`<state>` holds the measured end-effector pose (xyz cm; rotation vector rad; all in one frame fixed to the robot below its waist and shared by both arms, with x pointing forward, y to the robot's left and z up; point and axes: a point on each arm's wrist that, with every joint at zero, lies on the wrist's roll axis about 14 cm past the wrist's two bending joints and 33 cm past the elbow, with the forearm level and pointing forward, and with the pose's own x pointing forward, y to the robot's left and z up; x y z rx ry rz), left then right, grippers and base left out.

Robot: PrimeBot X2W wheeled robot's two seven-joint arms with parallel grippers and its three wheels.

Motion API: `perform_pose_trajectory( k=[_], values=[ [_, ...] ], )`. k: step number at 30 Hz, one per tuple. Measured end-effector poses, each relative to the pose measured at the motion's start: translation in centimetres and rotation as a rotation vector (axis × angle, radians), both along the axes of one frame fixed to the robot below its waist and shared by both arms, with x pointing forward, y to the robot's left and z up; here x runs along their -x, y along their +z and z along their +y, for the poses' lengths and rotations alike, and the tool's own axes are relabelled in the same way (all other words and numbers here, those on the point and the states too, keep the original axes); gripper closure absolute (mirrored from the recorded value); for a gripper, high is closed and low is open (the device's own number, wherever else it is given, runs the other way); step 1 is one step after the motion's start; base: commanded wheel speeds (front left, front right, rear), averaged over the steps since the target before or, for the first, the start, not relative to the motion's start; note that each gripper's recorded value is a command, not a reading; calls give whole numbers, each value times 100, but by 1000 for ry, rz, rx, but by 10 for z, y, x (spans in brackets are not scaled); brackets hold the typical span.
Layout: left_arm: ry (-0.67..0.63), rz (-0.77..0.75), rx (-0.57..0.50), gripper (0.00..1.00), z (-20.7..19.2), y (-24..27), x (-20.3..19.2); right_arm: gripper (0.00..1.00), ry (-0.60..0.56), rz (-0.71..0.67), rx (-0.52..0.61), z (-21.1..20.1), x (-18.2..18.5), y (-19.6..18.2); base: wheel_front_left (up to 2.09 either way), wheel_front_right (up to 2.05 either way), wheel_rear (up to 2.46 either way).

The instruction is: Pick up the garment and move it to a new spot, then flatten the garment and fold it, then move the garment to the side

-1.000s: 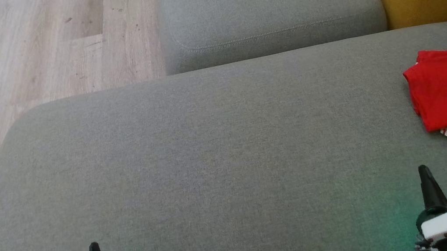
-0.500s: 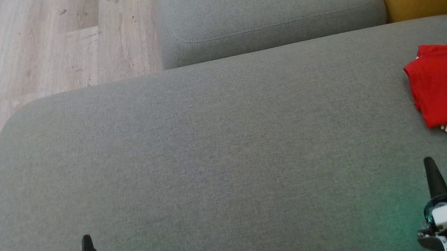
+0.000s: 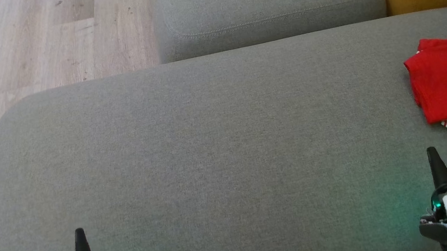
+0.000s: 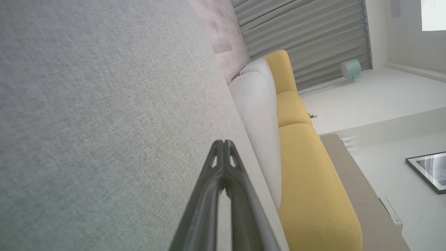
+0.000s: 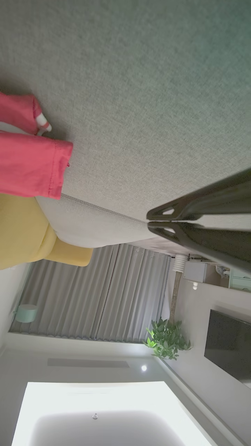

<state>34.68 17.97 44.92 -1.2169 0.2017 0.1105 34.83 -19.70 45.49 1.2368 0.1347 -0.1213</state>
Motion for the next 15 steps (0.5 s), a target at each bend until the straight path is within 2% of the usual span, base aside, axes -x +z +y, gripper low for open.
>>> perform_pose_trajectory(
  k=[15],
  values=[
    [26, -47, 182, 100, 4, 12, -14, 100, -33, -28, -173, -6, -11, 8, 0, 0, 0]
  ],
)
